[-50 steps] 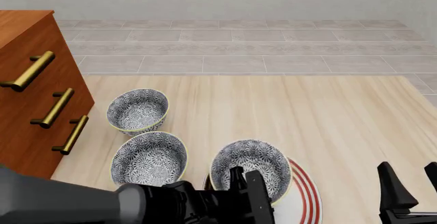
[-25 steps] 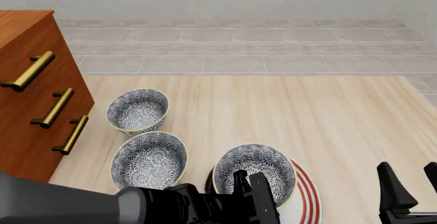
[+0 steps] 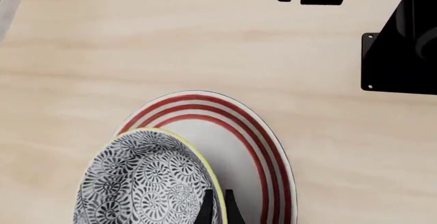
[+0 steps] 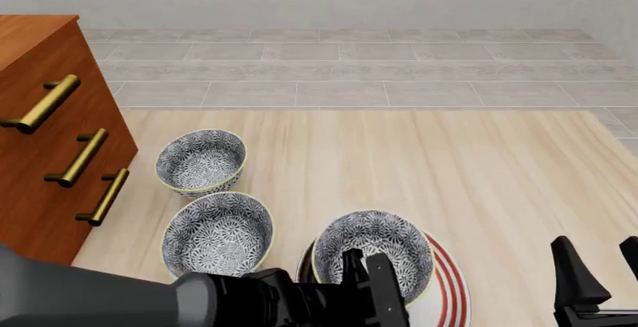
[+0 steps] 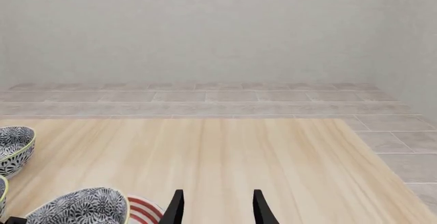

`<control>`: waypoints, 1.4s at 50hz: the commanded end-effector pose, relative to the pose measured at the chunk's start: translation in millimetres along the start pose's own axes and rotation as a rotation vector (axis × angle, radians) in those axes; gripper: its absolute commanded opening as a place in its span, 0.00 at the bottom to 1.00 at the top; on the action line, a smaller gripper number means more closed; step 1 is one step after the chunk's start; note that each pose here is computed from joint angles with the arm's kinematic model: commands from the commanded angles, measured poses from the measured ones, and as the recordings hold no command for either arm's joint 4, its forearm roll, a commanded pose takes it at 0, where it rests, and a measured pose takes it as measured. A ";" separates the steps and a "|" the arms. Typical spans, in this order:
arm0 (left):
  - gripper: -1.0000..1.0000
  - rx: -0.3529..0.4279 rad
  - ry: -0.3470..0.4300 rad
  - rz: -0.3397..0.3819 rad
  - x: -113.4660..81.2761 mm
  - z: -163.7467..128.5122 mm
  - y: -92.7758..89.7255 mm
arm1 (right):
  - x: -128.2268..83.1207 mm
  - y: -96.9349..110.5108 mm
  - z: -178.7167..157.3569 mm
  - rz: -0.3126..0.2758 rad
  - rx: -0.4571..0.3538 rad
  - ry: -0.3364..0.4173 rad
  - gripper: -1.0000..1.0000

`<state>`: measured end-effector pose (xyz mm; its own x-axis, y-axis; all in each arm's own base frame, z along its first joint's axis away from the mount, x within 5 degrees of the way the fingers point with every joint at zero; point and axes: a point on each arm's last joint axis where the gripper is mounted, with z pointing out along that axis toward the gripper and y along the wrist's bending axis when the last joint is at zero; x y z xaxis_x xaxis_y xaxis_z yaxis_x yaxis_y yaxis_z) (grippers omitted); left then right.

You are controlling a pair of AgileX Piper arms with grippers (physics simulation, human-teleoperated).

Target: Put the bowl at the front on the plate.

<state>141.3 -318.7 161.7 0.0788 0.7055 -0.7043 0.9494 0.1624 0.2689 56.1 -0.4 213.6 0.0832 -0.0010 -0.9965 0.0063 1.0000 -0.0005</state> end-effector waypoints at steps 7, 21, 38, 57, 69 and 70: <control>1.00 -0.001 0.010 -0.015 1.3 1.9 0.8 | 0.0 -0.1 0.0 0.000 0.002 -0.001 1.00; 1.00 -0.002 0.003 -0.013 -2.2 -2.5 1.4 | 0.2 -0.1 0.0 -0.001 0.002 -0.001 1.00; 1.00 0.012 -0.070 -0.016 -41.0 -38.8 -1.5 | 0.0 -0.1 0.0 -0.002 0.002 -0.002 1.00; 1.00 -0.009 -0.189 -0.014 -93.1 -101.6 10.9 | 0.2 0.0 0.0 -0.007 0.001 0.000 1.00; 1.00 -0.058 -0.336 -0.025 -141.3 -171.1 31.4 | 0.4 0.2 0.0 -0.011 -0.003 -0.001 1.00; 1.00 -0.065 -0.349 -0.020 -144.6 -177.1 33.3 | 0.4 0.1 0.0 -0.011 -0.003 -0.001 1.00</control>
<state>113.3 -309.9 327.1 0.1379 0.5173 -0.8446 0.9424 0.1939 0.2726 56.2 -0.3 213.3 0.0836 -0.0101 -0.9964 0.0053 0.9999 -0.0097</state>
